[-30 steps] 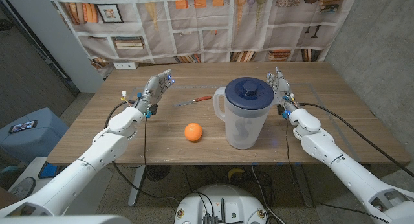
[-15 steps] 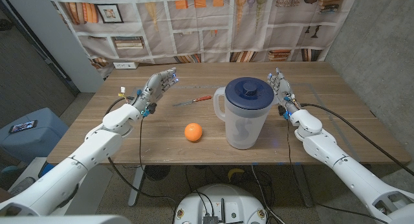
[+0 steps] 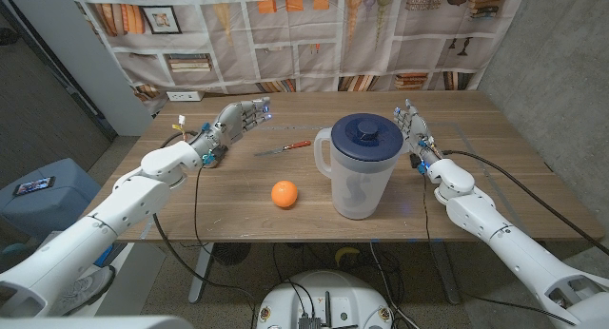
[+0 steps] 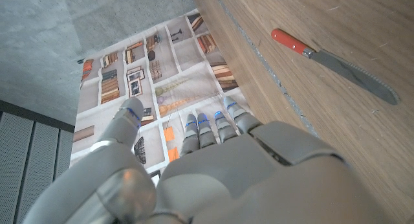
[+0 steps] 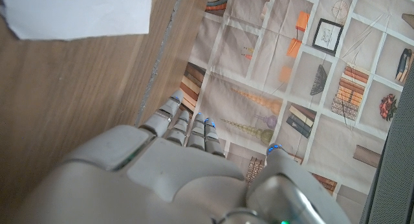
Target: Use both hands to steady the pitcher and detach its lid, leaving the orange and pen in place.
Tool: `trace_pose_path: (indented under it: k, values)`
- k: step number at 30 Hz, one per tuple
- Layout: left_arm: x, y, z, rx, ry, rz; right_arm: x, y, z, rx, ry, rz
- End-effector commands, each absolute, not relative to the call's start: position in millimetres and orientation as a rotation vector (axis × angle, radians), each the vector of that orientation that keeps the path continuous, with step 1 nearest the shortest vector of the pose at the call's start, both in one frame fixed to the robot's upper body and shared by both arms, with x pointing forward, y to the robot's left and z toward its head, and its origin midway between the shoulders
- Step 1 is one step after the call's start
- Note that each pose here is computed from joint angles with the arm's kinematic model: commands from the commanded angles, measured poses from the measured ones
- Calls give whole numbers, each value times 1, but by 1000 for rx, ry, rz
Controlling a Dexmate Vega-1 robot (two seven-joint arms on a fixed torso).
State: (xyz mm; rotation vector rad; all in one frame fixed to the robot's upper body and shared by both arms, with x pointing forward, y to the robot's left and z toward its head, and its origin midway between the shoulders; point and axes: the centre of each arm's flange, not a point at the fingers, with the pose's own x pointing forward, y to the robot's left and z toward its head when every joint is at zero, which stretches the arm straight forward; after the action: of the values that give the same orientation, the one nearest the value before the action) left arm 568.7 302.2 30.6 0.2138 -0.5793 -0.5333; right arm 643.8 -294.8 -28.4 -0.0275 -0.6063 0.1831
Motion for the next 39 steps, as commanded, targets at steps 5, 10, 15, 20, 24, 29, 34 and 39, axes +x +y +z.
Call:
trace_pose_path:
  k: [5,10,15,20,24,29,34,39]
  values:
    - [557,304,40,317,-537,-672,648,-299,-25,-46,-611,178]
    - [554,298,38,351,-520,-715,646,-302,-23,-46,-611,179]
    - [553,290,36,383,-503,-765,644,-303,-22,-40,-616,171]
    - [552,281,36,420,-484,-814,643,-304,-22,-43,-612,167]
    - [551,276,36,441,-475,-835,642,-305,-23,-45,-609,162]
    - [550,269,34,480,-464,-873,641,-304,-26,-45,-617,147]
    - [548,262,33,518,-465,-910,641,-303,-28,-53,-619,138]
    - [549,259,30,524,-480,-927,639,-303,-28,-68,-623,137]
